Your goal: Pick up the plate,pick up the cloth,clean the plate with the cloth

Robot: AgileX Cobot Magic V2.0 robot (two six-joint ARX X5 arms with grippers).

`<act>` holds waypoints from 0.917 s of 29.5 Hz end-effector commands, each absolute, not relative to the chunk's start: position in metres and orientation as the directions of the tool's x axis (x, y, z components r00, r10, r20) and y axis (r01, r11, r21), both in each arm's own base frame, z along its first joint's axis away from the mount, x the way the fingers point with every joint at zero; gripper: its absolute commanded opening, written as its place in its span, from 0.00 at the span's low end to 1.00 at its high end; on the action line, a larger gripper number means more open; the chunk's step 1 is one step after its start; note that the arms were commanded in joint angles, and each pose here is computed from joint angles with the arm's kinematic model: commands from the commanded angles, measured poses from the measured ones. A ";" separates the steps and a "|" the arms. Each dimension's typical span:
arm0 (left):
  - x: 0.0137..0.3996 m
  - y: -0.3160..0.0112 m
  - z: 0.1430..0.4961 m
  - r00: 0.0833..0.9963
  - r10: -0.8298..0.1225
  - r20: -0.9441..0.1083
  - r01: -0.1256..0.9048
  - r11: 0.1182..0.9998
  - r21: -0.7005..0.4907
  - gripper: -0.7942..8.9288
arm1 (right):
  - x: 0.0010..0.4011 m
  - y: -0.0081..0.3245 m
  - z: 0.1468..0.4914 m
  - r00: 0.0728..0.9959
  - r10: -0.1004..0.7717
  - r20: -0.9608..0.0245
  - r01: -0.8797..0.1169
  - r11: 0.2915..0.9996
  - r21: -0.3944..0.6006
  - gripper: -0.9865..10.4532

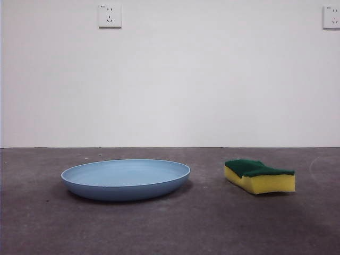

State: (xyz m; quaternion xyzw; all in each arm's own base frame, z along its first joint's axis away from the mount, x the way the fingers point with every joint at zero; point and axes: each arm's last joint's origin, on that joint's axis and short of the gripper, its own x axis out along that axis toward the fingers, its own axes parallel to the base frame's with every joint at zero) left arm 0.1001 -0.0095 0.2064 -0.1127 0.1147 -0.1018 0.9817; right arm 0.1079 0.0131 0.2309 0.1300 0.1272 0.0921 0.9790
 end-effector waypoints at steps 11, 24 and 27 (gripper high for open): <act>0.157 -0.015 0.273 0.835 -0.359 -0.417 0.283 0.930 -0.233 0.08 | 0.157 0.020 0.294 0.814 0.270 -0.515 -0.198 0.961 0.192 0.09; 0.196 -0.019 0.276 0.646 -0.421 -0.637 0.250 0.905 -0.345 0.45 | 0.200 0.025 0.289 0.634 0.319 -0.705 -0.220 0.948 0.230 0.40; 0.206 -0.024 0.272 0.637 -0.441 -0.632 0.268 0.896 -0.354 0.45 | 0.200 0.025 0.289 0.634 0.322 -0.704 -0.223 0.947 0.232 0.40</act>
